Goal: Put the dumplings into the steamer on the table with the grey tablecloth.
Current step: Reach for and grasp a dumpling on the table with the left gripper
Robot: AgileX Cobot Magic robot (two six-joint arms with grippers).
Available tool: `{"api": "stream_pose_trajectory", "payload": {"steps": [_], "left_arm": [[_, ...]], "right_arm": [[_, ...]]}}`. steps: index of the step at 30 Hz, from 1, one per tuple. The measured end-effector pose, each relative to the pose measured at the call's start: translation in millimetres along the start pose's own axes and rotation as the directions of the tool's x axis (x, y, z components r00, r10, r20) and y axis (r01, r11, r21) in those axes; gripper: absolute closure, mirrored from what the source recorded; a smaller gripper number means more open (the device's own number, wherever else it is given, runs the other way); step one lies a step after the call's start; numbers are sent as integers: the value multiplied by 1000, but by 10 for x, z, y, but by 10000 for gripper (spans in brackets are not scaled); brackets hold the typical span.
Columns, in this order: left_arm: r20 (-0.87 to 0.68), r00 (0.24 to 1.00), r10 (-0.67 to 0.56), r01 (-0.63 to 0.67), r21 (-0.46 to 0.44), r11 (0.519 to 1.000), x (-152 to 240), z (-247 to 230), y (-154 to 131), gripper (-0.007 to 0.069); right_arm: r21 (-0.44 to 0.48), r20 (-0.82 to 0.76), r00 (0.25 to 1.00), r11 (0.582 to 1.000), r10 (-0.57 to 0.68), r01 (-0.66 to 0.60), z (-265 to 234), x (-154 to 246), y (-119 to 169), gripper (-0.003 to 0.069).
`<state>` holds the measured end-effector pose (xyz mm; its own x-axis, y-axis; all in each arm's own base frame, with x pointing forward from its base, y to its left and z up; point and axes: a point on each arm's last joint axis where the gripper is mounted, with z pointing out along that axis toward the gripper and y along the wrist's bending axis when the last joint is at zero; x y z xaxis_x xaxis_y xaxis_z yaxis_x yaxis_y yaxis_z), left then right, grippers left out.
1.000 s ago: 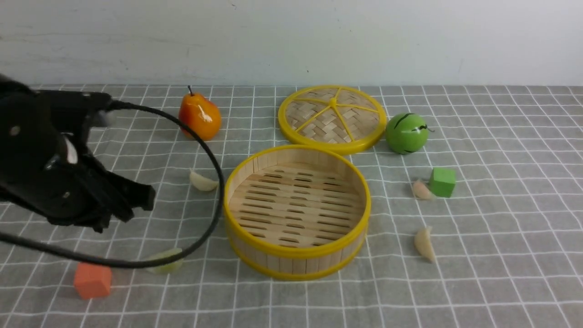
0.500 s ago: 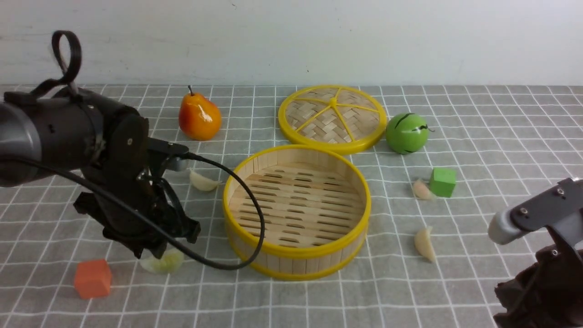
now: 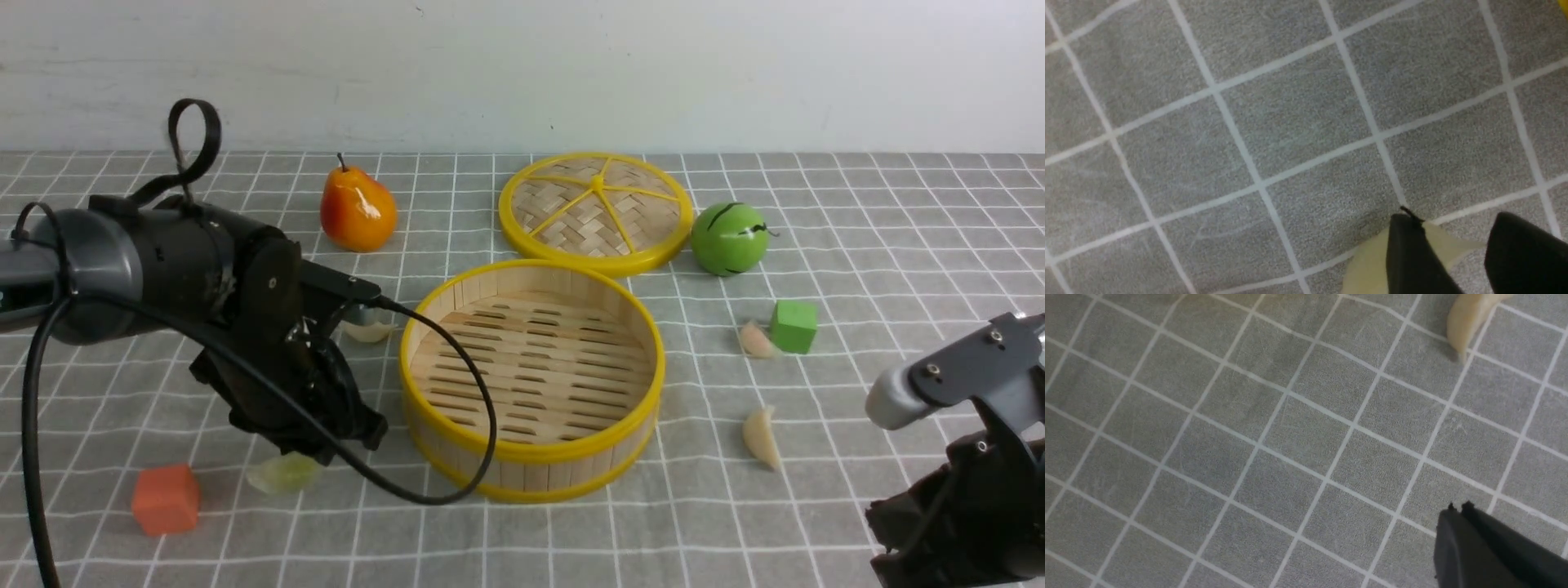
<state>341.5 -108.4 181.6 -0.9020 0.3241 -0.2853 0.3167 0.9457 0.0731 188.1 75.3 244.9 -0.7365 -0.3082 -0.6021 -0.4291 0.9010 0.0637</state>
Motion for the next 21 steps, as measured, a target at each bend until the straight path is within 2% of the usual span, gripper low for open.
{"api": "stream_pose_trajectory", "payload": {"steps": [2, 5, 8, 10, 11, 13, 15, 18, 20, 21], "left_arm": [[0, 997, -75, 75, -2, 997, -1, -2, 2, 433], [-10, 980, -197, 197, -6, 980, -6, -17, 5, 433], [-22, 973, -231, 231, -10, 973, -2, -24, 6, 369], [-40, 970, -238, 238, -16, 971, 11, -29, 8, 278], [-42, 970, -238, 238, -16, 971, 13, -29, 8, 271], [-83, 968, -239, 237, -30, 971, 53, -32, 11, 192], [-107, 965, -238, 235, -38, 971, 75, -30, 13, 169], [-124, 964, -236, 232, -44, 972, 85, 9, 12, 169], [-141, 964, -227, 223, -46, 974, 92, 92, 5, 217], [-146, 963, -226, 221, -47, 974, 93, 130, 2, 270]], "right_arm": [[0, 0, 1000, 1000, -21, 21, 0, 0, 0, 675], [0, 0, 999, 999, -48, 48, 0, 0, 0, 675], [0, 0, 998, 998, -55, 55, 0, 0, 0, 675], [0, 0, 998, 998, -56, 56, 0, 0, 0, 675], [0, 0, 998, 998, -56, 56, 0, 0, 0, 675], [0, 0, 998, 998, -56, 56, 0, 0, 0, 675], [0, 0, 998, 998, -56, 56, 0, 0, 0, 675], [0, 0, 998, 998, -56, 56, 0, 0, 0, 675], [-7, 3, 999, 999, -45, 45, 0, -3, 9, 674], [-11, 6, 999, 999, -38, 38, 0, -5, 12, 674]]}}
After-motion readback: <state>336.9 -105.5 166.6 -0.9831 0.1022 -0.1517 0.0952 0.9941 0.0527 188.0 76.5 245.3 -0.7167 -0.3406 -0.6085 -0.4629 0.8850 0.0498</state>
